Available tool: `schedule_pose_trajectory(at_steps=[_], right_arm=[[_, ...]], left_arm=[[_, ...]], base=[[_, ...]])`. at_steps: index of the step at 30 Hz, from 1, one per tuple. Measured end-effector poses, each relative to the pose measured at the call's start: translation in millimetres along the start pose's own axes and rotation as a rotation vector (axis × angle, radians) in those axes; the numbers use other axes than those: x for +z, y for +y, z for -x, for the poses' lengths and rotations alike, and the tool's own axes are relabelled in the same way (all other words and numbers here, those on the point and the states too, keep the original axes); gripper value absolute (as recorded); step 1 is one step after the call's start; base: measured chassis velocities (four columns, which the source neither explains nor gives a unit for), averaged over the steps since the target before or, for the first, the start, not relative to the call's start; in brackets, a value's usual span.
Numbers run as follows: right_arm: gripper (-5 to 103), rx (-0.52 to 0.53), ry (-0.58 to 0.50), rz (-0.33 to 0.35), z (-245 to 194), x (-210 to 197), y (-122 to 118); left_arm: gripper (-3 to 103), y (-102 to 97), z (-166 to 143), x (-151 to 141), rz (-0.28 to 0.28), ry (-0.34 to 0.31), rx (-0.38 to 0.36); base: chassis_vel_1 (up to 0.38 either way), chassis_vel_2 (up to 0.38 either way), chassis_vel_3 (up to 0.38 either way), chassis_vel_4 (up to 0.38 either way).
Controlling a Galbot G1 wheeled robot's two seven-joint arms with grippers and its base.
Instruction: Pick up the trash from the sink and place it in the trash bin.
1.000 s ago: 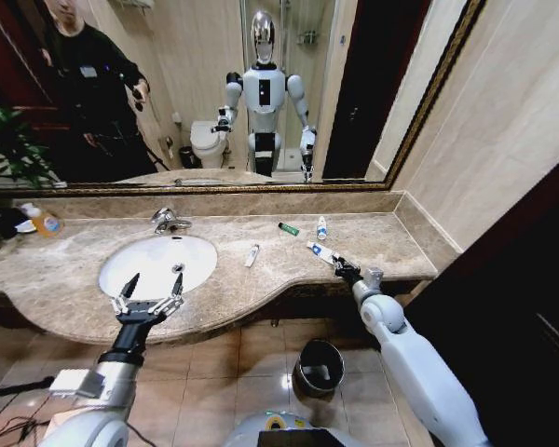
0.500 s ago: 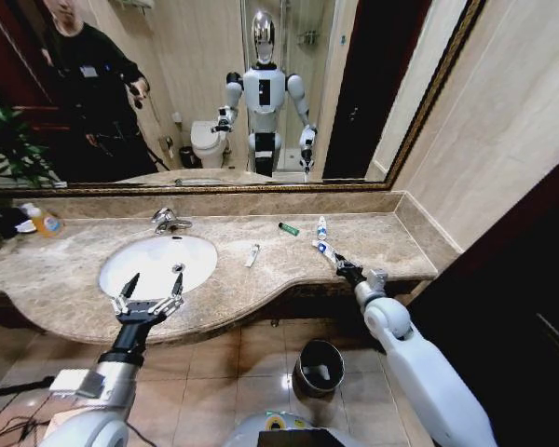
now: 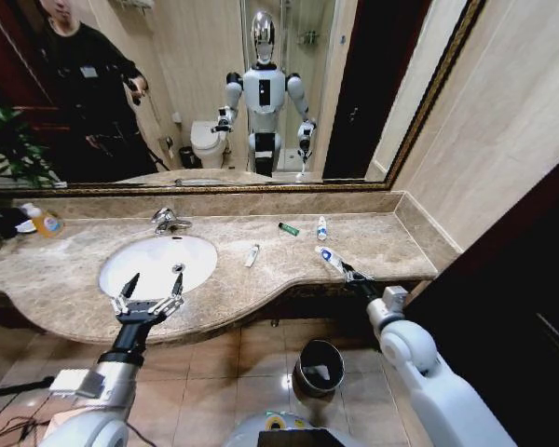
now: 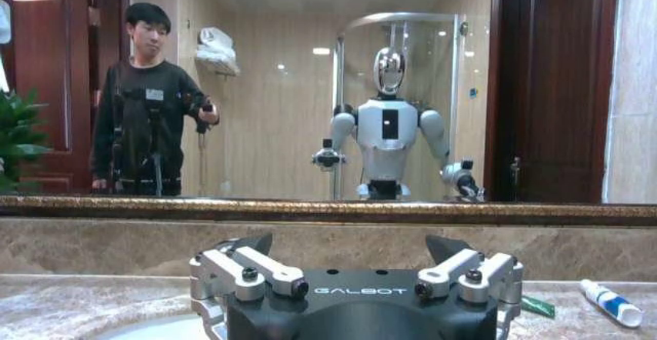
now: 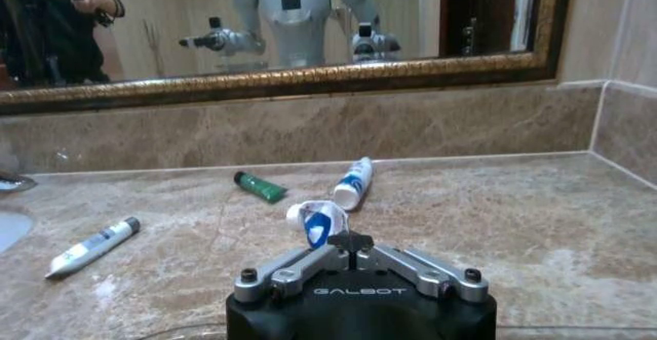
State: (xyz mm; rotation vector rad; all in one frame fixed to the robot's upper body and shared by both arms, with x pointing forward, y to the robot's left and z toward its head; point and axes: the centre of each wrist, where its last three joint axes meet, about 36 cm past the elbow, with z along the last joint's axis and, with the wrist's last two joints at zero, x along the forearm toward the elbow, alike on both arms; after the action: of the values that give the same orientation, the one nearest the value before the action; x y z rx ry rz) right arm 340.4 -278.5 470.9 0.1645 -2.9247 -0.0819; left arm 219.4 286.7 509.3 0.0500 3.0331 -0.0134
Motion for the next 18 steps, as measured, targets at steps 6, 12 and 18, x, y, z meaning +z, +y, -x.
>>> schedule_pose_trajectory(at_steps=[6,12,18], right_arm=[[0,-0.060,0.027,-0.001,-29,-4,-11],[0,-0.179,0.083,-0.004,-58,5,-38],[0,-0.222,0.133,-0.022,-67,46,-70]], left_arm=[[100,0.0,0,0,0.000,0.000,0.000],[100,0.0,0,0,0.000,0.000,0.000],[100,0.0,0,0,0.000,0.000,0.000]], base=[[0.000,0.000,0.000,0.000],[0.000,0.000,0.000,0.000],[0.000,0.000,0.000,0.000]])
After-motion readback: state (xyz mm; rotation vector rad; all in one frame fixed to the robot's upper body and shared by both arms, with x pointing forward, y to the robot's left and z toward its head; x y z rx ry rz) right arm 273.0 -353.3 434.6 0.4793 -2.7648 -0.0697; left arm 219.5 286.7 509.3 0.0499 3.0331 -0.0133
